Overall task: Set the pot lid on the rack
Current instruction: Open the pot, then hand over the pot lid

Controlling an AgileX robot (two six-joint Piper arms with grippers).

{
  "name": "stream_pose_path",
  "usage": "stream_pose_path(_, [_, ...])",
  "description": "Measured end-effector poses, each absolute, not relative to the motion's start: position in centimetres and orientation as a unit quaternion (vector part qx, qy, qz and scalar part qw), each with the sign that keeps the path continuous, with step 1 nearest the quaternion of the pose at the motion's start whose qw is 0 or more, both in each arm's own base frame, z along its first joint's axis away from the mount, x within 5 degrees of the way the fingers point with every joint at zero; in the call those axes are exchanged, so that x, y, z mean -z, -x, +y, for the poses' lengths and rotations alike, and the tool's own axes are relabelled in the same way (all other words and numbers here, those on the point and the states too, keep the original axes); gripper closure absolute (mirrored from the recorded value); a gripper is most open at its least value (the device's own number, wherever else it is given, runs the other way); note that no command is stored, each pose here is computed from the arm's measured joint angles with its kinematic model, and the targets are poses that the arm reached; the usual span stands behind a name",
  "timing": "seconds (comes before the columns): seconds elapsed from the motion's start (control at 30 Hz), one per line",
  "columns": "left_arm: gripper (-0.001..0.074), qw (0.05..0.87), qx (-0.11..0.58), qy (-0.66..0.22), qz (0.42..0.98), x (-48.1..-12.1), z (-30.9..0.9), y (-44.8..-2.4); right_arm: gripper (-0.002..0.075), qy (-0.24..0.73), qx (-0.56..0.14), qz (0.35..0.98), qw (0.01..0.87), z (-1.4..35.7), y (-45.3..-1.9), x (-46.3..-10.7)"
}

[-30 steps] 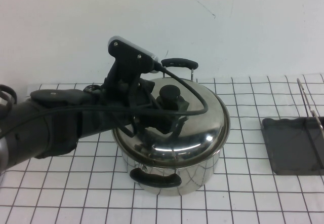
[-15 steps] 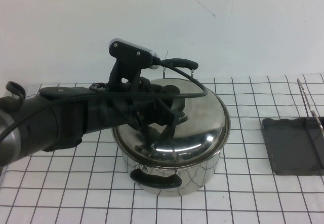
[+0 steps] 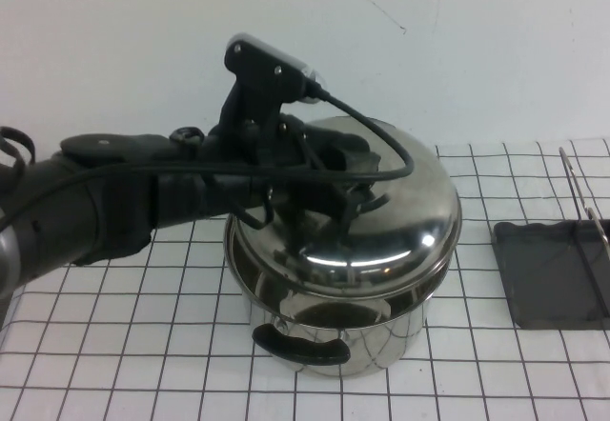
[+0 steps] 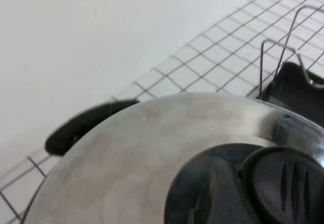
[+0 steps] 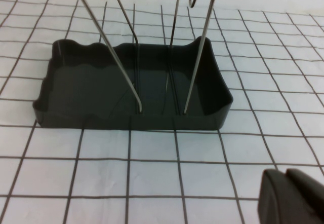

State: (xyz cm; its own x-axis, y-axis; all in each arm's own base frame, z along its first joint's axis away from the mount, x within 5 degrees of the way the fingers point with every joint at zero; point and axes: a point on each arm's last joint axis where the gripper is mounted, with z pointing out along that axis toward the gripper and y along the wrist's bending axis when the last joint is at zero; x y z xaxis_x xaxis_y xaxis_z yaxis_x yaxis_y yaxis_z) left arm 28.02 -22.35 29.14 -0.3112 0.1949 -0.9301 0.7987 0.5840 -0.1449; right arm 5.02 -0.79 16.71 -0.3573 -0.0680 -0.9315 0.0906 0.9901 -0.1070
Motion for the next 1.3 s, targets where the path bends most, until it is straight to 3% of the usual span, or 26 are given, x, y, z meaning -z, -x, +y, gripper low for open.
stream_pose_path(0.43, [0.04,0.536,0.329,-0.347,0.696,-33.9,-21.5,-26.1,0.073,-0.007,0.07,0.821,0.567,-0.8,-5.0,-16.7])
stream_pose_path(1.1, [0.04,0.531,0.36,-0.374,0.67,-34.6,-21.7,-25.1,0.073,0.006,0.091,0.82,0.565,-1.0,-5.0,-16.7])
stream_pose_path(1.2, [0.04,0.527,0.37,-0.386,0.66,-34.6,-21.8,-24.8,0.073,-0.061,0.005,0.812,0.58,-0.4,-5.1,-16.9])
stream_pose_path(1.3, [0.04,0.525,0.372,-0.394,0.656,-34.6,-21.9,-24.7,0.073,-0.196,-0.166,0.775,0.578,0.6,-5.3,-17.3])
